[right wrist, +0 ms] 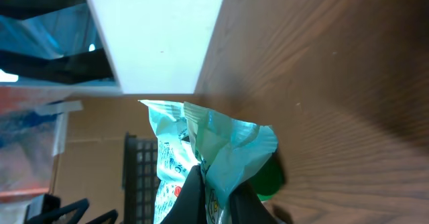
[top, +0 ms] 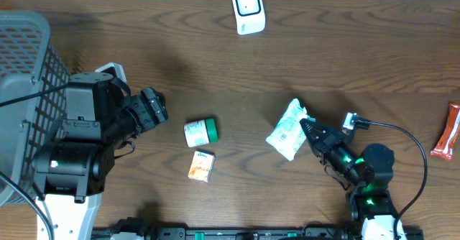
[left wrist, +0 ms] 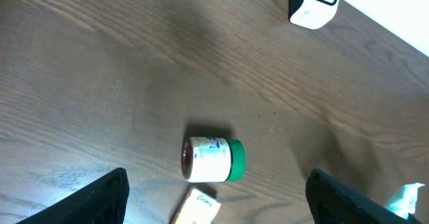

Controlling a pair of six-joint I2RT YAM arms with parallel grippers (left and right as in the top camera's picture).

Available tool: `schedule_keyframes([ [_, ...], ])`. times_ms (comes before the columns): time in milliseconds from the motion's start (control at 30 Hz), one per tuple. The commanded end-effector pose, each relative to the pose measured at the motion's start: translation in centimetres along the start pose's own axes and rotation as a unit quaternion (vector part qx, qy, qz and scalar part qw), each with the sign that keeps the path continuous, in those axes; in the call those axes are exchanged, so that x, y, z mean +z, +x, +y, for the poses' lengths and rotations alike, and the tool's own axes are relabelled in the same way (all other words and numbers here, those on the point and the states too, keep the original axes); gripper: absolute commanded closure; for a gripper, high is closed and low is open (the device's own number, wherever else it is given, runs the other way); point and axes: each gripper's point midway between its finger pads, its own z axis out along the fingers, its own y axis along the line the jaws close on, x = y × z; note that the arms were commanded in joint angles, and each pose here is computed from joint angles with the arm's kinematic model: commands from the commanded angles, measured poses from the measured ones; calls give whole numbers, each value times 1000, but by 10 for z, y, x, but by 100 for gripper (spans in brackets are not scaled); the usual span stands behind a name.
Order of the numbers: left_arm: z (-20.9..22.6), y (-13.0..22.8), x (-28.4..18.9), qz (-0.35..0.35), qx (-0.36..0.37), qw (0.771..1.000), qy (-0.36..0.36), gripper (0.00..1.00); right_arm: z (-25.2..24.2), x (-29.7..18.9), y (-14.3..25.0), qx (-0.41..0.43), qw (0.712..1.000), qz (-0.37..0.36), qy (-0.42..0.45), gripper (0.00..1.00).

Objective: Scan the item barcode
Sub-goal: 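Carry the mint-green pack up to the white scanner with the right gripper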

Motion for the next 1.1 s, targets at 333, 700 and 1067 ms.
schedule_keyframes([
  [333, 0, -5, -3, -8, 4, 1000, -3, 15, 64, 42, -97, -261, 951, -106, 124, 99],
  [700, 0, -5, -3, -8, 4, 1000, -3, 15, 144, 137, -158, -516, 810, -137, 242, 98],
  [1067, 0, -5, -3, -8, 4, 1000, -3, 15, 178, 224, -192, -712, 582, -277, 280, 98],
])
